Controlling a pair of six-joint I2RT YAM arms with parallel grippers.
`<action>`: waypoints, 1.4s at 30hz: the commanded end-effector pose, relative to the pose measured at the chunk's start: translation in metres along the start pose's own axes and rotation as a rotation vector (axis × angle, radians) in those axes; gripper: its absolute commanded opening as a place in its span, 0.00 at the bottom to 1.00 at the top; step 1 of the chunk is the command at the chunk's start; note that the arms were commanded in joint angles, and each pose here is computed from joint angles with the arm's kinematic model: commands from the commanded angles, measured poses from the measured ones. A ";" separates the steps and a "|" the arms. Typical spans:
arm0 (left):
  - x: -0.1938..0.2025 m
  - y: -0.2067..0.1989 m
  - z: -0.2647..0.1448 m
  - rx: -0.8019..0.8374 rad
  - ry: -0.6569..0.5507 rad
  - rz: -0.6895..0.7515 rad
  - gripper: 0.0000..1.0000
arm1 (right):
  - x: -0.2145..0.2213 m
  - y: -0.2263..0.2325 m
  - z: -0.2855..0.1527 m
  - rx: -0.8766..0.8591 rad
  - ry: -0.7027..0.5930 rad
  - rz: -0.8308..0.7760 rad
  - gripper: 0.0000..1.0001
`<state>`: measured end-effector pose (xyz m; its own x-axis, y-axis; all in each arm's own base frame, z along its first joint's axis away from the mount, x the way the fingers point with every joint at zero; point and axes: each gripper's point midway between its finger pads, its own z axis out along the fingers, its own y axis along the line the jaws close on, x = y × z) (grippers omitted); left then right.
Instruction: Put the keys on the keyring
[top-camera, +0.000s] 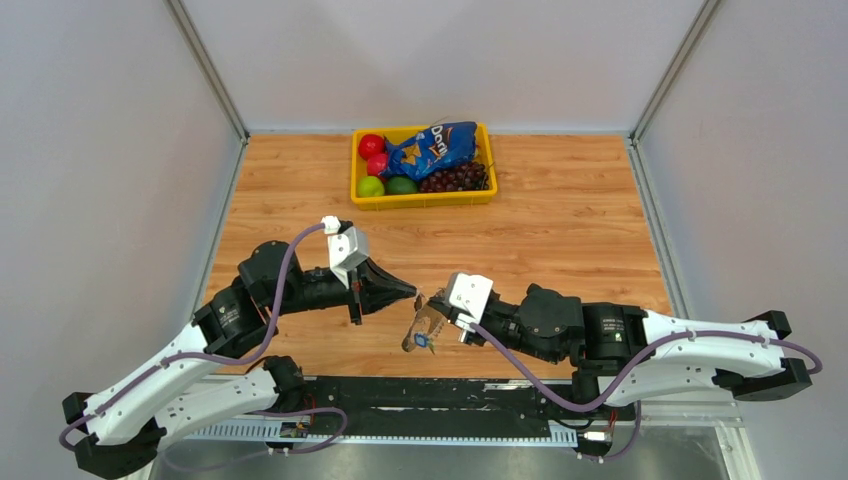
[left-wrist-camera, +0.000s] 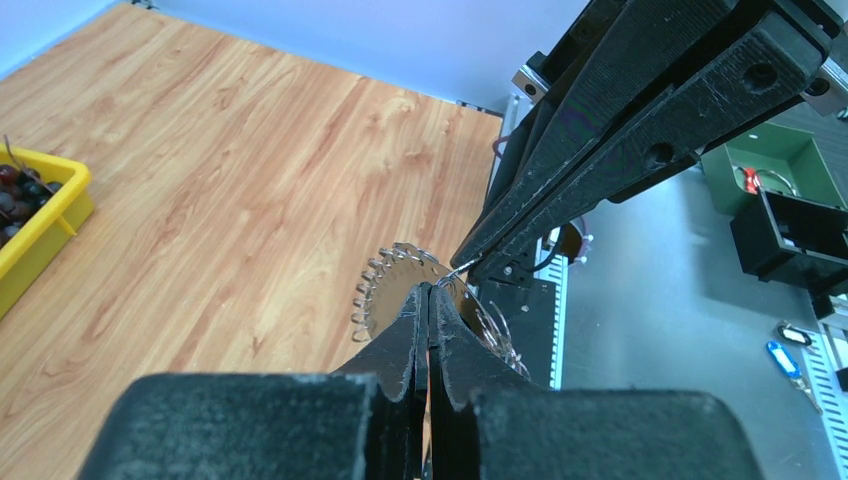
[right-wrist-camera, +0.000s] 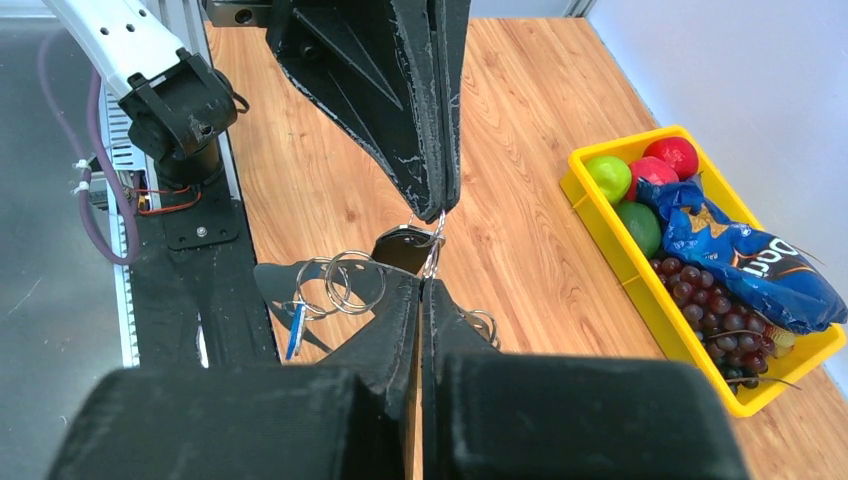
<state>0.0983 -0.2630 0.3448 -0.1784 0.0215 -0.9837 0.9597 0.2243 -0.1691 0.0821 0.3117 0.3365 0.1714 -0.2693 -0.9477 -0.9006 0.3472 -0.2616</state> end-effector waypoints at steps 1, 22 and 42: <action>-0.019 0.002 -0.002 -0.022 -0.052 0.009 0.00 | -0.028 -0.001 -0.006 -0.014 -0.111 0.033 0.00; -0.024 -0.004 -0.004 0.000 -0.069 -0.004 0.00 | -0.029 -0.008 0.001 0.040 -0.091 0.055 0.00; -0.028 -0.004 -0.003 -0.002 -0.076 -0.005 0.00 | -0.034 -0.004 0.001 0.023 -0.117 0.037 0.00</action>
<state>0.0970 -0.2635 0.3472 -0.1993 0.0099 -0.9799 0.9560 0.2214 -0.1922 0.0848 0.3136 0.3374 0.1782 -0.2664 -0.9472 -0.8908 0.3653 -0.2703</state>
